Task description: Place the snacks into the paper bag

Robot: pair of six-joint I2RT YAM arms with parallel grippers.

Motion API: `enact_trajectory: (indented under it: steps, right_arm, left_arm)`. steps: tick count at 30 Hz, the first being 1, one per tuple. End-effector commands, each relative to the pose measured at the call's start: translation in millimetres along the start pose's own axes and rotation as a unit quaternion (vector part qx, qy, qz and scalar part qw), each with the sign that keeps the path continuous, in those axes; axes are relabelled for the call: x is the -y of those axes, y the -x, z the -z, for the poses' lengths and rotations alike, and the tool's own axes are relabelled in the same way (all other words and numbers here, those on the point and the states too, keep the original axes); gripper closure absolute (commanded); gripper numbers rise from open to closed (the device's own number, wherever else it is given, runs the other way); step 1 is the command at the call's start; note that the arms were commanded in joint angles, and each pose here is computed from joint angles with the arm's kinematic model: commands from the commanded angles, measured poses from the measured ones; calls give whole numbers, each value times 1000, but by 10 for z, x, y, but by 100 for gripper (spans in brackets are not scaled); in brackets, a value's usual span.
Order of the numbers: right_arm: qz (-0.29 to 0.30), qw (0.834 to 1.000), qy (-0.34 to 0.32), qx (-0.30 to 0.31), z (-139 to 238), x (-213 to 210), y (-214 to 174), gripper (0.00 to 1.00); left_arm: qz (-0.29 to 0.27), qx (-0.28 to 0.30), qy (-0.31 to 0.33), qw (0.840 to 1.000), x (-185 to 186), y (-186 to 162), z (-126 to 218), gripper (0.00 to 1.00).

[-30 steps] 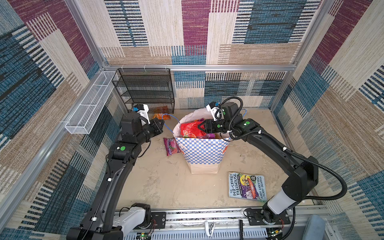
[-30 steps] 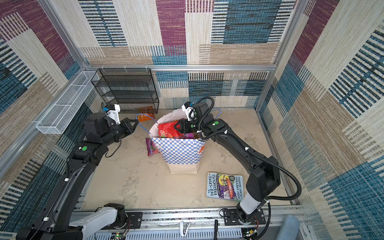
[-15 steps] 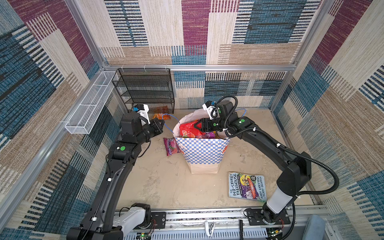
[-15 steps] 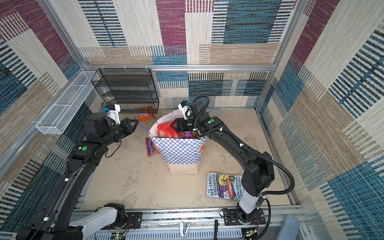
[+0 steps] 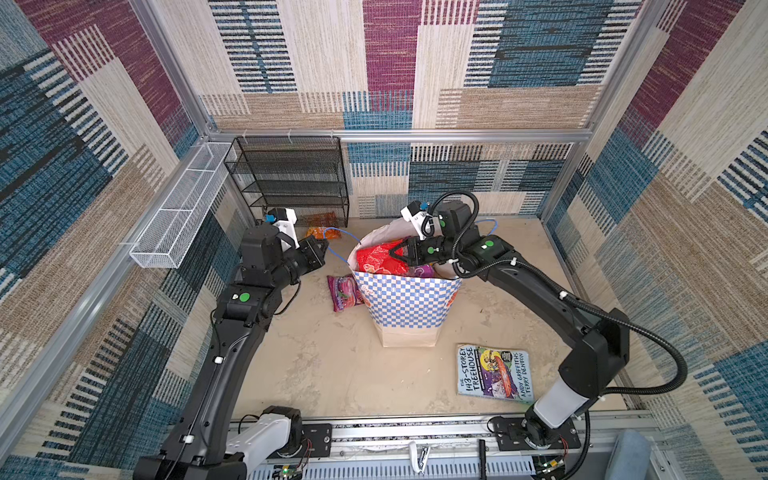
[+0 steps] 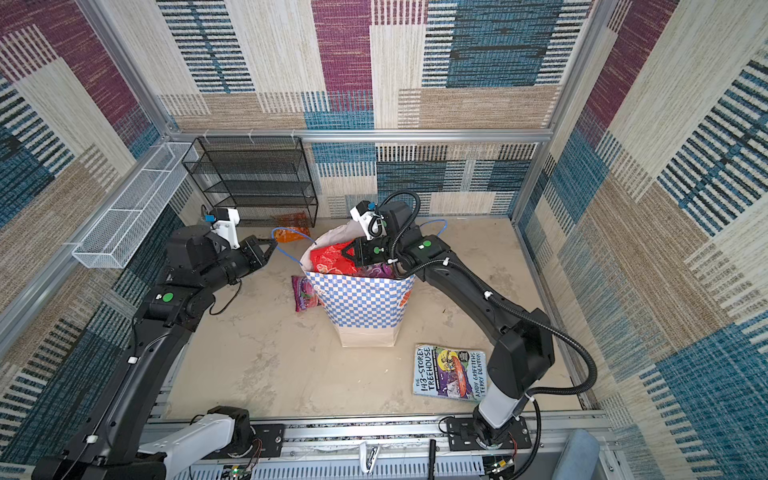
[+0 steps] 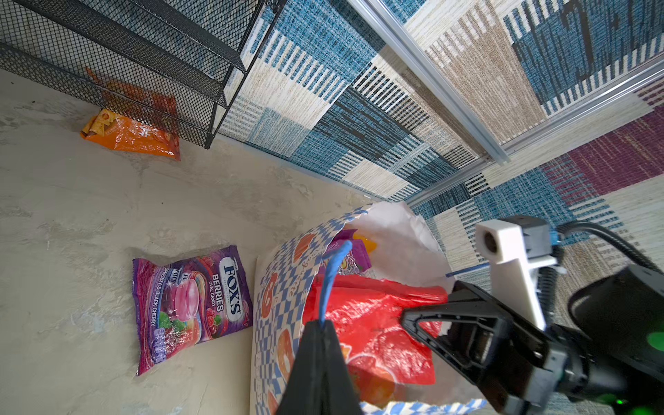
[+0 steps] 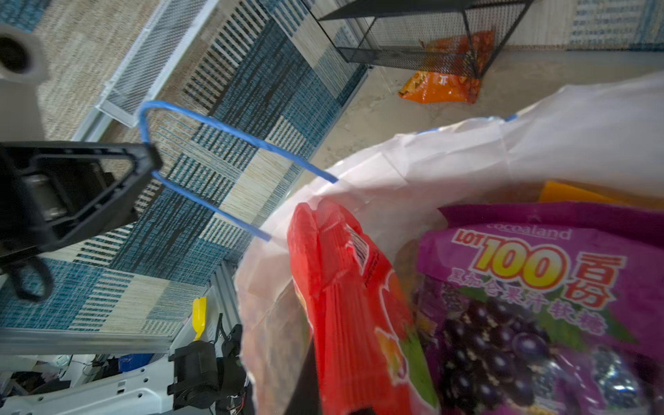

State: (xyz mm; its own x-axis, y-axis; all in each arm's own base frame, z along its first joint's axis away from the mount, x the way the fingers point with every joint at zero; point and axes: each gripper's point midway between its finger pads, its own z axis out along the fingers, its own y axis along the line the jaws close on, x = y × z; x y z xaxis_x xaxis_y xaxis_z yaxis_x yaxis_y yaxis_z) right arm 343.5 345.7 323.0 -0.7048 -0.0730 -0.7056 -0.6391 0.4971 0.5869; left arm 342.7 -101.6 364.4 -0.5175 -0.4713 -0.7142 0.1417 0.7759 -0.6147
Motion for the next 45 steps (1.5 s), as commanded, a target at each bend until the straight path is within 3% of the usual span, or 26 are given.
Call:
enact_trajectory:
  steps: [1,5,11,21,30,40,41,44,45]
  right_arm:
    - [20,997,65,28,165,-379,198,100]
    - [23,996,85,28,276,-521,200,100]
    - [35,998,49,12,266,-346,82,100]
    - [-42,998,-1,-45,205,408,-268,100]
    - [-33,996,-68,-55,370,386,-495,100]
    - [-40,978,-195,-53,371,950,-625,98]
    - [-45,976,-208,-51,366,1025,-614,96]
    - [-37,980,-193,-22,349,952,-423,68]
    - [-30,983,-180,-11,345,885,-342,65]
  left_arm:
    - [-9,50,-25,998,139,244,55,100]
    - [-8,50,-23,998,129,240,51,100]
    - [-9,51,-23,998,131,245,55,100]
    - [-11,56,-24,998,146,258,91,100]
    - [-12,56,-22,998,136,261,91,100]
    - [-13,59,-20,998,130,269,96,100]
    - [-13,58,-20,998,131,266,95,100]
    - [-12,58,-20,998,131,269,94,100]
    - [-13,58,-20,998,127,268,91,100]
